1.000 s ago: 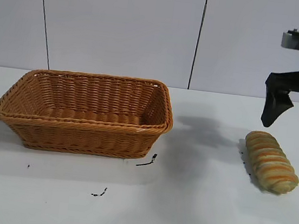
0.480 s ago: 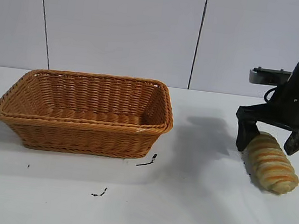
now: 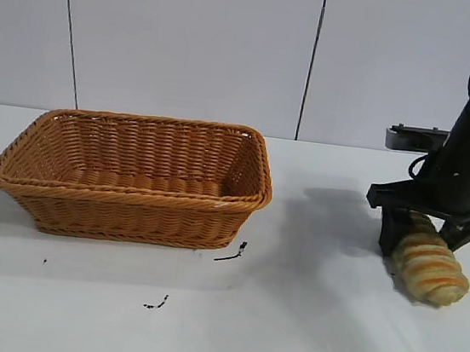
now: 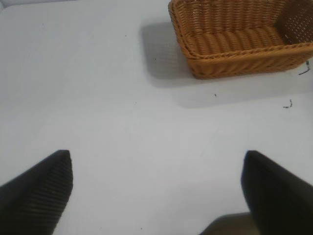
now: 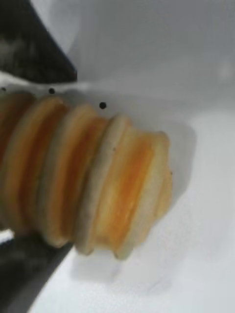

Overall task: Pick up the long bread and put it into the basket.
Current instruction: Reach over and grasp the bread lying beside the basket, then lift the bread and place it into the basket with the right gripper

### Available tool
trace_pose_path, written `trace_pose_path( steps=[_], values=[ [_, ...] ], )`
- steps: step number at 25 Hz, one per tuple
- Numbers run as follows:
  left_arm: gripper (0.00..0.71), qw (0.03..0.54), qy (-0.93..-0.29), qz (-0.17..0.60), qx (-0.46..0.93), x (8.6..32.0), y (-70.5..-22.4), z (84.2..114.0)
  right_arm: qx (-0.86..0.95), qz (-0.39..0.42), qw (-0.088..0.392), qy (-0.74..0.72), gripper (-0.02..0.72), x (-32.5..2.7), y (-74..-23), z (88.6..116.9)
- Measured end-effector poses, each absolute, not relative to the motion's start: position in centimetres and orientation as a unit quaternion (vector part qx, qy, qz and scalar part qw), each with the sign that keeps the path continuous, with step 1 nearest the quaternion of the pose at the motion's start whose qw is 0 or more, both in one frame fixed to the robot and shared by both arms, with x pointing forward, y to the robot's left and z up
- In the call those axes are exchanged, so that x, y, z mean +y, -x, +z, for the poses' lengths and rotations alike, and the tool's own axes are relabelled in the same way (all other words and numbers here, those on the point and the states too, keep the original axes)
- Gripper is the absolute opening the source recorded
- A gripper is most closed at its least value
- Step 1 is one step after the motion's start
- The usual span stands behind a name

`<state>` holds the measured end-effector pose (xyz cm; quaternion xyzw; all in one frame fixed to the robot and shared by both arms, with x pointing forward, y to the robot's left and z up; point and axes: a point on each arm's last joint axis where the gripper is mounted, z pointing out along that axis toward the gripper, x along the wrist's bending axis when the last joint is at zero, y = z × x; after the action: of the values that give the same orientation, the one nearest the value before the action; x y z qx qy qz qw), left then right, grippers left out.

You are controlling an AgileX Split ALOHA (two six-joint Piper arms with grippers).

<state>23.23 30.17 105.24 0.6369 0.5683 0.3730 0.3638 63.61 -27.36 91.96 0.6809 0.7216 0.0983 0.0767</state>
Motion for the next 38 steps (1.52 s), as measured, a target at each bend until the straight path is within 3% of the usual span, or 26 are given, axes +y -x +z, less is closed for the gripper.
trace_pose_path(
  steps=[6,13,18,21,30,33,38],
  values=[
    [0.696,0.364,-0.637,0.373,0.568,30.2,-23.2,105.2,0.719,0.134,0.111,-0.674,0.164,-27.4,-63.4,98.9],
    [0.696,0.364,-0.637,0.373,0.568,30.2,-23.2,105.2,0.737,0.141,0.125,-0.65,0.152,-25.9,-66.7,104.6],
    [0.696,0.364,-0.637,0.373,0.568,30.2,-23.2,105.2,0.779,0.15,0.134,-0.594,0.145,-21.7,-69.4,106.2],
    [0.696,0.364,-0.637,0.373,0.568,30.2,-23.2,105.2,0.822,0.175,0.155,-0.519,0.143,-17.1,-69.9,107.4],
    [0.696,0.364,-0.637,0.373,0.568,30.2,-23.2,105.2,0.927,0.221,0.223,-0.205,0.136,-3.4,-66.8,107.3],
    [0.696,0.364,-0.637,0.373,0.568,30.2,-23.2,105.2,0.939,0.227,0.23,-0.118,0.134,0.0,-65.7,105.8],
    [0.696,0.364,-0.637,0.373,0.568,30.2,-23.2,105.2,0.951,0.236,0.192,-0.06,0.134,2.9,-65.4,101.3]
  ],
)
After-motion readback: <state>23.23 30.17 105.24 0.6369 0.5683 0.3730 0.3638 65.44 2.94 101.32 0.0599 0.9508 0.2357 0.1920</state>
